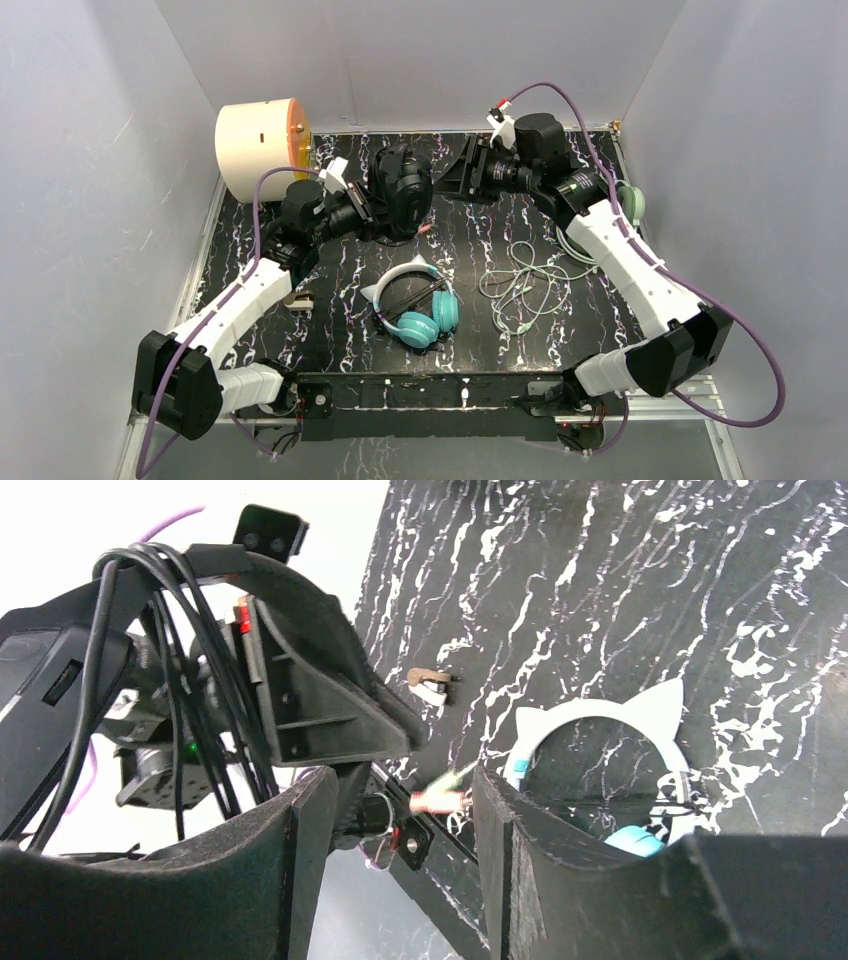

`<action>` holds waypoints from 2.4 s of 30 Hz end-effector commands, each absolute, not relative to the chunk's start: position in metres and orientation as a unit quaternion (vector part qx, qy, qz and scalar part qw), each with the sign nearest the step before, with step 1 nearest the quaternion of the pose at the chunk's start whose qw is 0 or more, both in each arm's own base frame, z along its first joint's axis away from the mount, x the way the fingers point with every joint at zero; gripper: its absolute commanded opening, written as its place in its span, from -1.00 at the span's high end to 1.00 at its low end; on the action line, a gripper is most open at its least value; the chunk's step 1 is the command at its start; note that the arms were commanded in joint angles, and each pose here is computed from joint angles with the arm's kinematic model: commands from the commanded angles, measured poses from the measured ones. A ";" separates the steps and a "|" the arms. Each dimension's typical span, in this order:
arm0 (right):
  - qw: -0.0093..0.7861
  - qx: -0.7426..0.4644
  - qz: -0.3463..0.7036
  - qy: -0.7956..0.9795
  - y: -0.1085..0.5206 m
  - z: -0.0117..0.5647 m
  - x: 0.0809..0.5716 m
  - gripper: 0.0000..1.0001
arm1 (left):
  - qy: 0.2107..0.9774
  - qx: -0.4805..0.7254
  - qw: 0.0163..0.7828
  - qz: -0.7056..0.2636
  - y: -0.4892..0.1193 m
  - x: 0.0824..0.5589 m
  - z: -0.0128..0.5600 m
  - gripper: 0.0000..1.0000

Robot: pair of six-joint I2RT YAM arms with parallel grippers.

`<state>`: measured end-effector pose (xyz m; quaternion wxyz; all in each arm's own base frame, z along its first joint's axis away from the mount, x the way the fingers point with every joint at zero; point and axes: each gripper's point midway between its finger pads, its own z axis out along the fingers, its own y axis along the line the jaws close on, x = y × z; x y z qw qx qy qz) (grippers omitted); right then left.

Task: Wrap the headphones
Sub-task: Wrap the headphones cable around the headphones.

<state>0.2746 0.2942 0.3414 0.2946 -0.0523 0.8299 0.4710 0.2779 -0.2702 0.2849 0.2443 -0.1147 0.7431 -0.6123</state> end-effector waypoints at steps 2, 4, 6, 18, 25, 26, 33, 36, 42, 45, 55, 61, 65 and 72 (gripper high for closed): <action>0.319 -0.055 0.488 0.811 0.283 0.343 0.294 -0.33 | 0.770 -0.133 0.282 -0.557 -0.251 0.276 0.306 1.00; 0.333 -0.072 0.475 0.811 0.273 0.333 0.300 -0.56 | 0.786 -0.147 0.280 -0.530 -0.246 0.277 0.299 1.00; 0.352 -0.112 0.452 0.812 0.267 0.321 0.306 -0.70 | 0.803 -0.169 0.273 -0.502 -0.240 0.280 0.292 1.00; 0.555 -0.395 0.465 0.566 0.311 0.316 0.226 -0.78 | 0.842 -0.233 0.282 -0.396 -0.210 0.289 0.292 1.00; 0.704 -0.439 0.376 0.414 0.354 0.336 0.202 -0.69 | 0.840 -0.245 0.271 -0.400 -0.211 0.287 0.304 1.00; 0.716 -0.440 0.362 0.402 0.355 0.338 0.204 -0.68 | 0.840 -0.245 0.271 -0.402 -0.211 0.286 0.306 1.00; 0.746 -0.459 0.327 0.355 0.373 0.350 0.208 -0.57 | 0.839 -0.251 0.269 -0.402 -0.207 0.278 0.310 1.00; 0.746 -0.461 0.335 0.344 0.381 0.349 0.207 -0.52 | 0.836 -0.252 0.263 -0.409 -0.210 0.277 0.312 1.00; 0.755 -0.454 0.329 0.341 0.392 0.339 0.214 -0.43 | 0.833 -0.248 0.261 -0.420 -0.211 0.273 0.317 1.00; 0.757 -0.449 0.327 0.343 0.399 0.334 0.219 -0.28 | 0.831 -0.247 0.264 -0.423 -0.210 0.271 0.321 1.00; 0.774 -0.428 0.319 0.341 0.398 0.333 0.223 0.40 | 0.832 -0.241 0.263 -0.424 -0.210 0.267 0.325 1.00; 0.717 -0.486 0.348 0.359 0.384 0.321 0.191 1.00 | 0.838 -0.243 0.290 -0.392 -0.199 0.273 0.322 1.00; 0.659 -0.517 0.408 0.364 0.369 0.305 0.153 1.00 | 0.837 -0.242 0.307 -0.383 -0.196 0.281 0.325 1.00; 0.654 -0.504 0.359 0.435 0.341 0.286 0.164 1.00 | 0.837 -0.203 0.321 -0.394 -0.201 0.283 0.336 1.00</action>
